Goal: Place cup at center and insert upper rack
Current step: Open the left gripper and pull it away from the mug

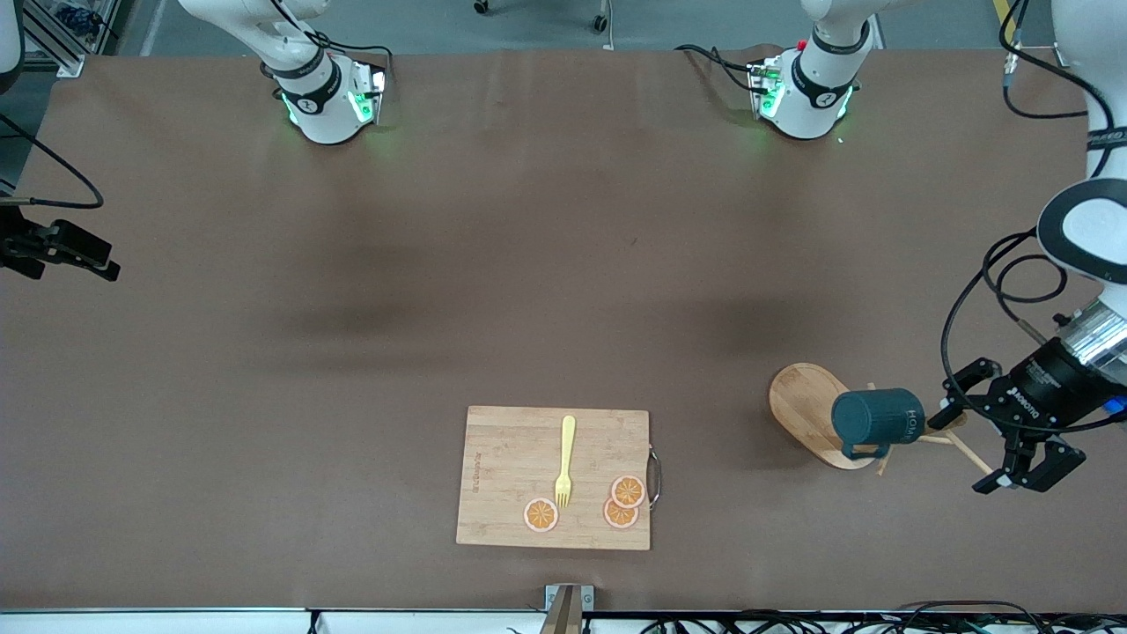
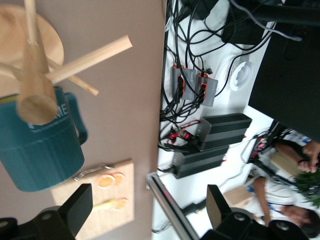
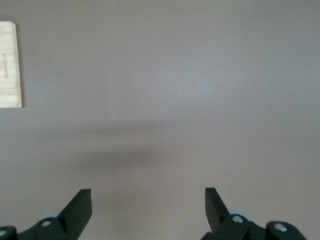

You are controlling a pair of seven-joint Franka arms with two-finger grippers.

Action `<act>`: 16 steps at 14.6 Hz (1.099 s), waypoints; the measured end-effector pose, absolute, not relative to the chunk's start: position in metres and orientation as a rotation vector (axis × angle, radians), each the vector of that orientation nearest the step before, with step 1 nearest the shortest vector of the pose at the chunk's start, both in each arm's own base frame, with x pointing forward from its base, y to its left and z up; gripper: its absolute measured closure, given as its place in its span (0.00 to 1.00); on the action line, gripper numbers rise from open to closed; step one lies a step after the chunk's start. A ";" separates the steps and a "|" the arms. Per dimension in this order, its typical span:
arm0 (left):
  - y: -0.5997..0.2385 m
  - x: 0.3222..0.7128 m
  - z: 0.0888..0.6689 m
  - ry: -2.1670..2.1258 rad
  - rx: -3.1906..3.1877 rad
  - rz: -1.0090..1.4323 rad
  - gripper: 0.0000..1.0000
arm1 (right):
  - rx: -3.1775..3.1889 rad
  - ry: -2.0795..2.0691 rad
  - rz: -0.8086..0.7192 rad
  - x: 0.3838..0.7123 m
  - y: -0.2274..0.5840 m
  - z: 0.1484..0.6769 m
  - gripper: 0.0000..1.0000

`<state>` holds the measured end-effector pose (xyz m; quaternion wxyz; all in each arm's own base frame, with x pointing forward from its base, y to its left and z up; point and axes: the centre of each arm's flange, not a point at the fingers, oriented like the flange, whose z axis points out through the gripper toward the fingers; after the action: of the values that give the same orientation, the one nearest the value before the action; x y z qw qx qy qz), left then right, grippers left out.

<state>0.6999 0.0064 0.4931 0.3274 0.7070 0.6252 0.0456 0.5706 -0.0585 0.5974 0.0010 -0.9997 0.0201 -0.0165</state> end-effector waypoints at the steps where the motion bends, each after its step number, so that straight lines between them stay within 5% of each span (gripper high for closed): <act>1: 0.004 0.694 0.505 1.617 1.923 0.158 0.00 | -3.139 0.063 -0.052 0.571 -0.058 0.597 0.00; 16: 0.035 0.619 0.593 0.507 2.871 0.363 0.00 | -3.139 0.046 -0.055 0.571 -0.052 0.598 0.00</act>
<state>0.6190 0.0352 0.5932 0.1016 0.9721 0.1718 0.1229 0.5714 -0.0523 0.5982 0.0011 -0.9997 0.0145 -0.0176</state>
